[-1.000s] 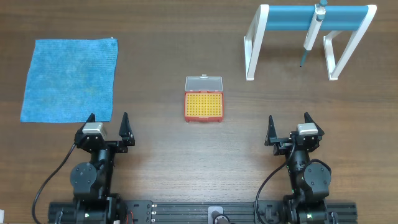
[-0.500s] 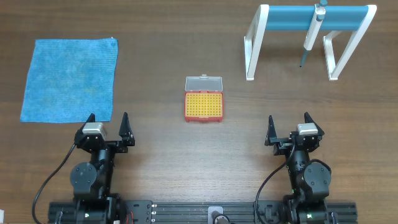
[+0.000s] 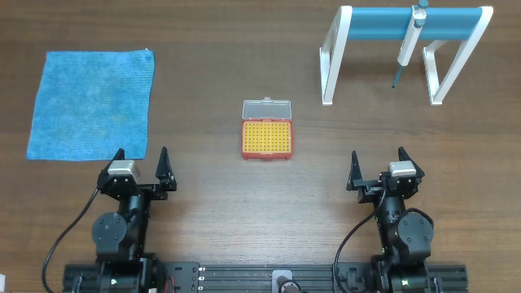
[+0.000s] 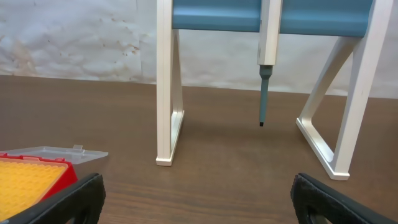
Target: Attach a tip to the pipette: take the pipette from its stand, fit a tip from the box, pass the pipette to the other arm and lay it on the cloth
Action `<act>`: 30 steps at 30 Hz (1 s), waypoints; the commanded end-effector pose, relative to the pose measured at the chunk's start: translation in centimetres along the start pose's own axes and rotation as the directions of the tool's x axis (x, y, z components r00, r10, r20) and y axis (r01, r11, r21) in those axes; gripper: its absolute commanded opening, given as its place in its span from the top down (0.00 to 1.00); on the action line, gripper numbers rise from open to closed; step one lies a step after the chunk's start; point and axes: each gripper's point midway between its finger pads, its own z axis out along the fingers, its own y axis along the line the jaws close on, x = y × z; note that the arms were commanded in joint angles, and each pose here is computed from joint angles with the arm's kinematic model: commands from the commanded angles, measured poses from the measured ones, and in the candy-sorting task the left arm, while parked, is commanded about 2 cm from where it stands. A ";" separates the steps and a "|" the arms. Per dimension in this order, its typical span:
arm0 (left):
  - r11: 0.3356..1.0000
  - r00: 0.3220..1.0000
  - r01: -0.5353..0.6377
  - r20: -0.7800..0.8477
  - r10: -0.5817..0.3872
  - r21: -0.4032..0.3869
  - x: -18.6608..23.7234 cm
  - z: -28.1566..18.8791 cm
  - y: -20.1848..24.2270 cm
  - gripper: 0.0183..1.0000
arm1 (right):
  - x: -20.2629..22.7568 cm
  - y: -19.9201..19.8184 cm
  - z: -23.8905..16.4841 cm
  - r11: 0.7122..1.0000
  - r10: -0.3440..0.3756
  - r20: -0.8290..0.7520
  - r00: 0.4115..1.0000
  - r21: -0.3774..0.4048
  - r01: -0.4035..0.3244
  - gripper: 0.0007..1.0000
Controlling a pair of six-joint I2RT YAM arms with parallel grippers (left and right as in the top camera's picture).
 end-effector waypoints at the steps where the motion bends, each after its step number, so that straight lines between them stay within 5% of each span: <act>1: 1.000 1.000 0.009 0.000 -0.009 -0.015 0.1 0.0 0.3 0.08 | 0.0 -0.3 -0.1 1.000 0.016 0.002 1.000 0.016 -0.016 0.03; 30: 1.000 1.000 0.009 0.000 -0.009 -0.015 0.1 0.0 0.3 0.08 | 0.0 -1.0 0.2 0.999 0.021 -0.001 1.000 0.044 -0.020 0.03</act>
